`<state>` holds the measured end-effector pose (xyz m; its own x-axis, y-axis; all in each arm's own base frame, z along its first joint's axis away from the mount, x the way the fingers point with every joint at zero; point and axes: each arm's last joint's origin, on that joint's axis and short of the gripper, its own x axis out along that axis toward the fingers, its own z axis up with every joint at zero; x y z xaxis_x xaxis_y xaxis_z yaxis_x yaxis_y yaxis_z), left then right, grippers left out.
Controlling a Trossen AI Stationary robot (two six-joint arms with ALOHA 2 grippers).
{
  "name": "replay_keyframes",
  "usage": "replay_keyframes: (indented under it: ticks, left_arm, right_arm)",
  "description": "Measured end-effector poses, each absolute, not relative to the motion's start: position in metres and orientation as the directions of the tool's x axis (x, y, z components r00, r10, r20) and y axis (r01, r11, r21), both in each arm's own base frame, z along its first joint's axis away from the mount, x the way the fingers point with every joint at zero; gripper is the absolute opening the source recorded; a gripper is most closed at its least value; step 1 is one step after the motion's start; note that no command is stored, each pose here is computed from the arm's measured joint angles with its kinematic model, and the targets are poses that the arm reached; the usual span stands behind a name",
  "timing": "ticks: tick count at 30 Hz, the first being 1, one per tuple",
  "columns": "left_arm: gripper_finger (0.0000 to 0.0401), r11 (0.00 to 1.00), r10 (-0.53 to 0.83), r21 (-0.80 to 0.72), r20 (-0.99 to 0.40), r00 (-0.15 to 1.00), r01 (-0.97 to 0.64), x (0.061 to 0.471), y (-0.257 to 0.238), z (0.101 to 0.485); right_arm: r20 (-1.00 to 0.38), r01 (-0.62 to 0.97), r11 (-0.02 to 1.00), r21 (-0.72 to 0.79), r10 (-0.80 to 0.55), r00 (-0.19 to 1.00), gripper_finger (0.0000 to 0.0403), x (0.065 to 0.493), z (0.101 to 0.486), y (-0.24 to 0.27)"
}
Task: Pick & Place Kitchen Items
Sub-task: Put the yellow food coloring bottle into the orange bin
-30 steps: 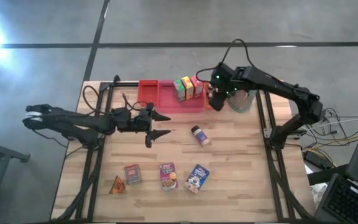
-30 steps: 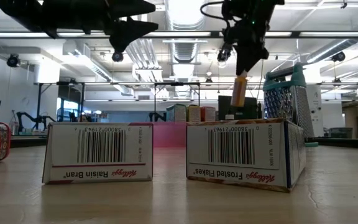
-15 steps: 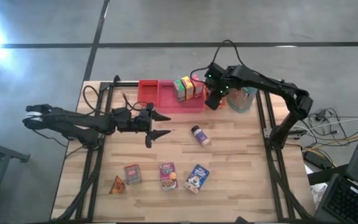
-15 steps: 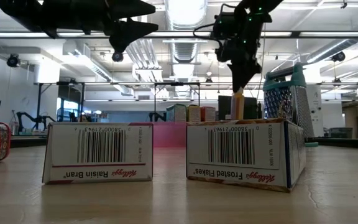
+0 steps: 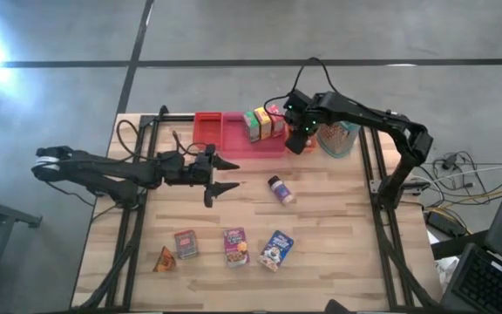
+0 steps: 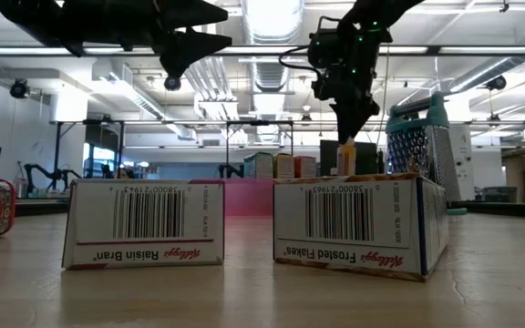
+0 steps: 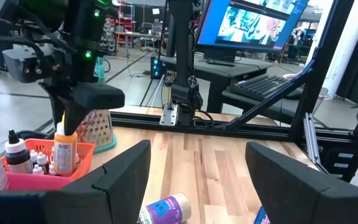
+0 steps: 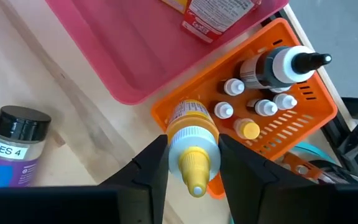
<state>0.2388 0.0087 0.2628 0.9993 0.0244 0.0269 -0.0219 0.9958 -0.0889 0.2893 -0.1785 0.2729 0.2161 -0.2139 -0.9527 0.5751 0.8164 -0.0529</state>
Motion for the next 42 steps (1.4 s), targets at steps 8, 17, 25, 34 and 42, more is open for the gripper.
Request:
replay_keyframes:
  ticks: [8, 17, 25, 34, 42]
  left_arm:
    - [0.0268, 0.996, 0.024, -0.089, 0.027, 0.999, -0.022, 0.239, 0.009, 0.263]
    - [0.0268, 0.996, 0.024, -0.089, 0.027, 0.999, -0.022, 0.239, 0.009, 0.263]
    - [0.0268, 0.996, 0.024, -0.089, 0.027, 0.999, -0.021, 0.239, 0.009, 0.263]
    - [0.0268, 0.996, 0.024, -0.089, 0.027, 0.999, -0.021, 0.239, 0.009, 0.263]
    - [0.0268, 0.996, 0.024, -0.089, 0.027, 0.999, -0.021, 0.239, 0.009, 0.263]
  right_arm:
    - [-0.951, 0.582, 0.812, -0.051, -0.216, 0.219, 0.0117, 0.288, 0.273, -0.18]
    - [-0.95, 0.58, 0.815, -0.004, -0.184, 0.251, 0.0125, 0.288, 0.27, -0.182]
    - [-0.953, 0.607, 0.795, 0.015, -0.173, 0.249, 0.0112, 0.281, 0.268, -0.191]
    - [-0.959, 0.619, 0.785, 0.018, -0.161, 0.232, 0.0119, 0.277, 0.259, -0.194]
    - [-0.963, 0.616, 0.788, 0.016, -0.153, 0.221, 0.0119, 0.275, 0.248, -0.193]
